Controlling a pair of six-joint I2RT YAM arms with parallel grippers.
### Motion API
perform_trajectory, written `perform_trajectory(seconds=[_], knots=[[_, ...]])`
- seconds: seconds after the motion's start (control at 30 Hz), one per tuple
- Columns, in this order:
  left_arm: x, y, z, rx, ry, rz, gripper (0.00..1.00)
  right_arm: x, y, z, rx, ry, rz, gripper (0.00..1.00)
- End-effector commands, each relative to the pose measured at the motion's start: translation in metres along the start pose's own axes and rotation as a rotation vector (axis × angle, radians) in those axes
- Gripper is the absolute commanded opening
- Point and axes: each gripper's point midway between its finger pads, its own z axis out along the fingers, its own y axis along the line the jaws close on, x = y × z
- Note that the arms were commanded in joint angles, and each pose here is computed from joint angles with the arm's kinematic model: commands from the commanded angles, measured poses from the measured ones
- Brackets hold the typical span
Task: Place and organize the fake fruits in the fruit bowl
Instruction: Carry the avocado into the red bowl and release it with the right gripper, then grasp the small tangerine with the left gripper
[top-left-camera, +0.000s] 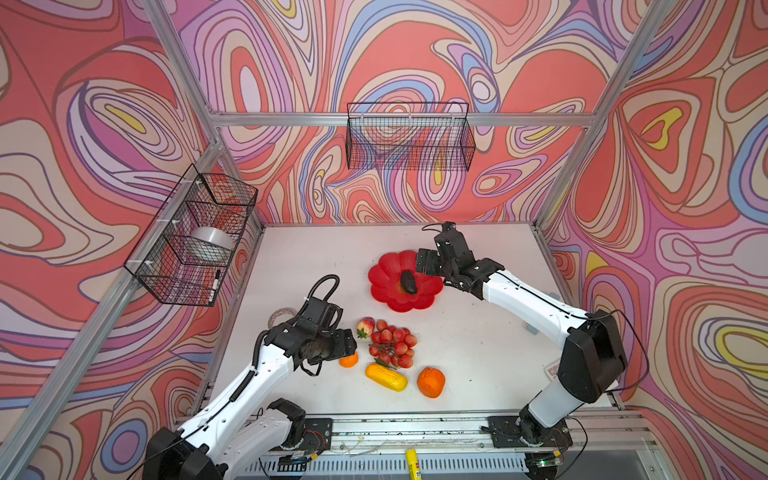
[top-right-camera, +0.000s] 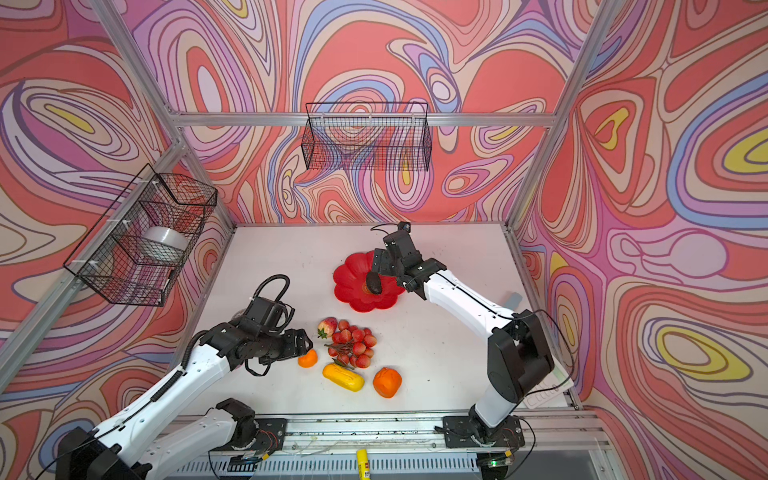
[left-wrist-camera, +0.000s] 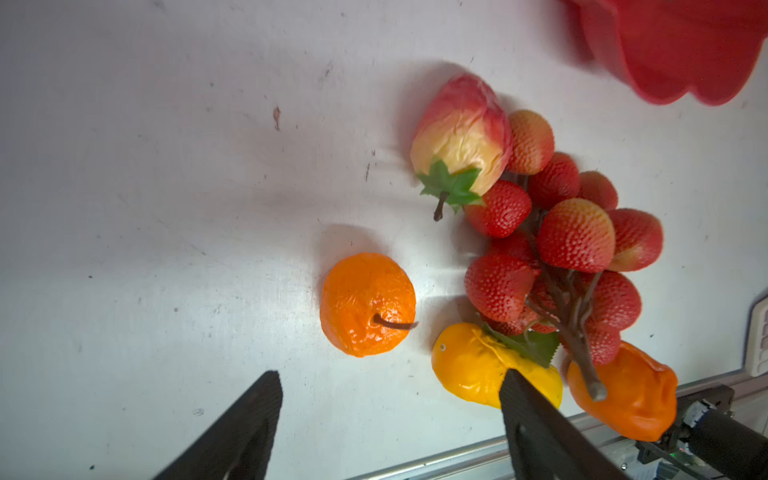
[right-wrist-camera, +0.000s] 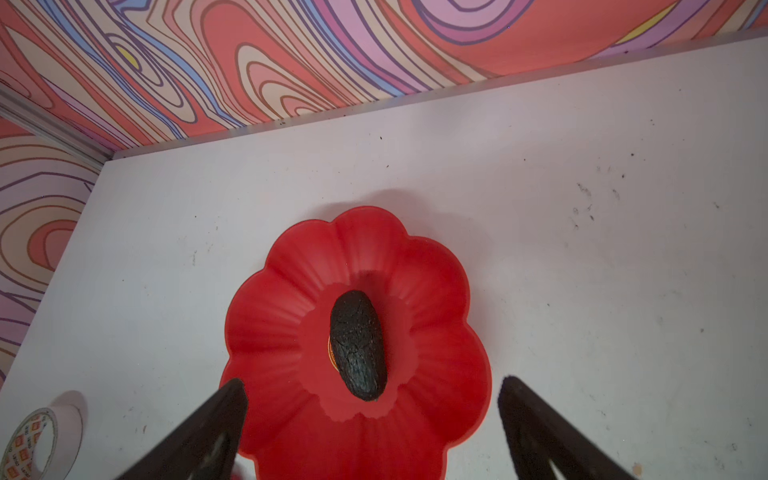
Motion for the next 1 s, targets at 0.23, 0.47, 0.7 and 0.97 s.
perform_trajectory(seconds=[0.23, 0.47, 0.7, 0.97], knots=[[0.005, 0.014, 0.039, -0.111, 0.05, -0.038, 0.84, -0.008, -0.009, -0.019, 0.014, -0.051, 0.031, 0.98], [0.001, 0.012, 0.057, -0.131, 0.081, -0.026, 0.59, -0.007, -0.016, -0.022, 0.032, -0.055, 0.028, 0.98], [0.002, 0.014, 0.053, -0.141, 0.087, -0.026, 0.27, 0.0, -0.019, -0.019, 0.038, -0.044, 0.036, 0.98], [-0.043, -0.009, -0.023, -0.133, -0.101, 0.101, 0.21, 0.0, -0.019, -0.016, 0.037, -0.046, 0.038, 0.98]])
